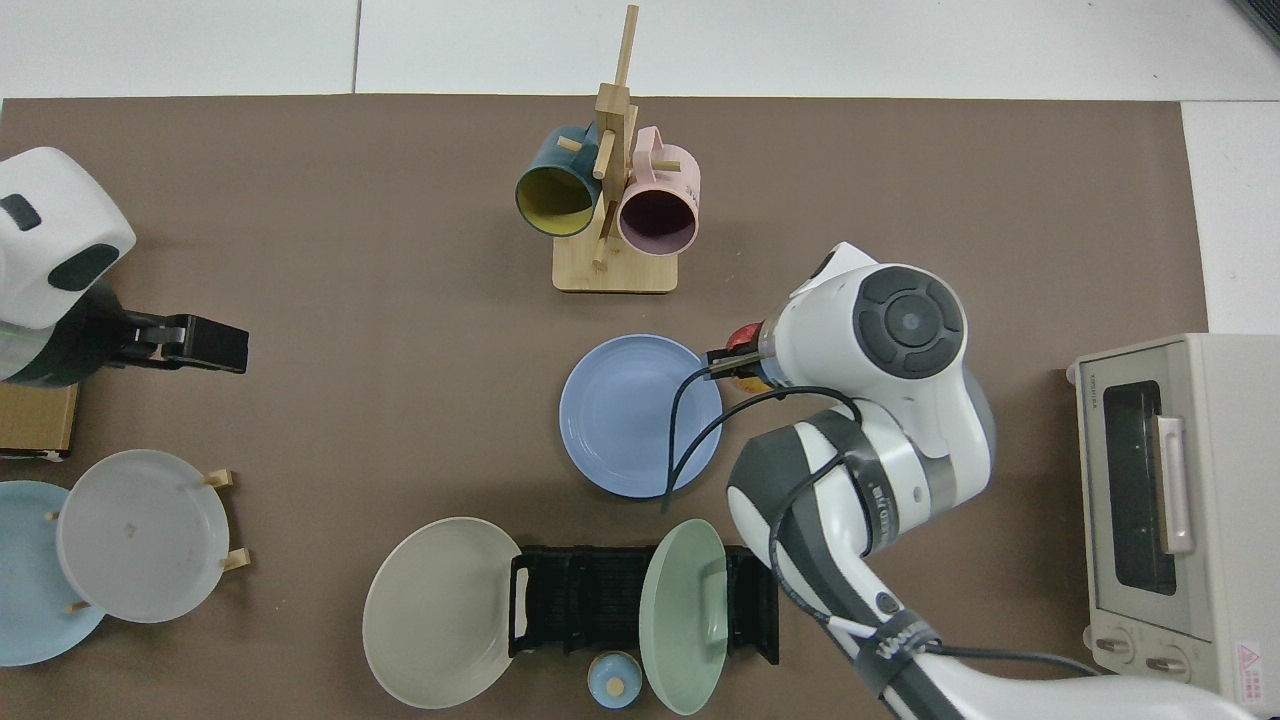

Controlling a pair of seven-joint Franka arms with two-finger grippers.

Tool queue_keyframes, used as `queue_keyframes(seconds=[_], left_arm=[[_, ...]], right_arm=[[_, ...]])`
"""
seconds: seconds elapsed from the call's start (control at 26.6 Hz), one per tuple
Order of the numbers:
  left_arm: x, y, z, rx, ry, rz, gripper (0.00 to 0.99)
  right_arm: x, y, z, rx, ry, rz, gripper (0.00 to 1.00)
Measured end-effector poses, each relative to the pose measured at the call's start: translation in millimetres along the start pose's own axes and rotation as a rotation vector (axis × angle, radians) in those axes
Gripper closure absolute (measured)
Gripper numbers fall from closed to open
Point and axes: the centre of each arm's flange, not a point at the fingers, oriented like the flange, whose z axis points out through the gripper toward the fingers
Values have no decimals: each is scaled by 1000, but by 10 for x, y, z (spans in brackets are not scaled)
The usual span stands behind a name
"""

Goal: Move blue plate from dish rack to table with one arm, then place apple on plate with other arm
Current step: 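Carry the red apple with the right gripper toward the blue plate, then lower the apple onto the blue plate and open the right gripper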

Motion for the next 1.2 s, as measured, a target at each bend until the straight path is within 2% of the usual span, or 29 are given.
queue_keyframes(seconds=[0.3,0.56,0.83,1.2], left_arm=[[-35,-6,-66,-1,12,-1,0],[-39,-16,-74,-1,14,-3,0],[-39,-17,-74,-1,13,-3,0],[-39,-17,-74,-1,13,-3,0]], right_arm=[[-364,-928,82,14,-16,57,260],[-550,-1428,383,34,2,84,260],[-540,-1452,730,28,-1,93,260],[-467,-1281,828,17,-1,115,260]])
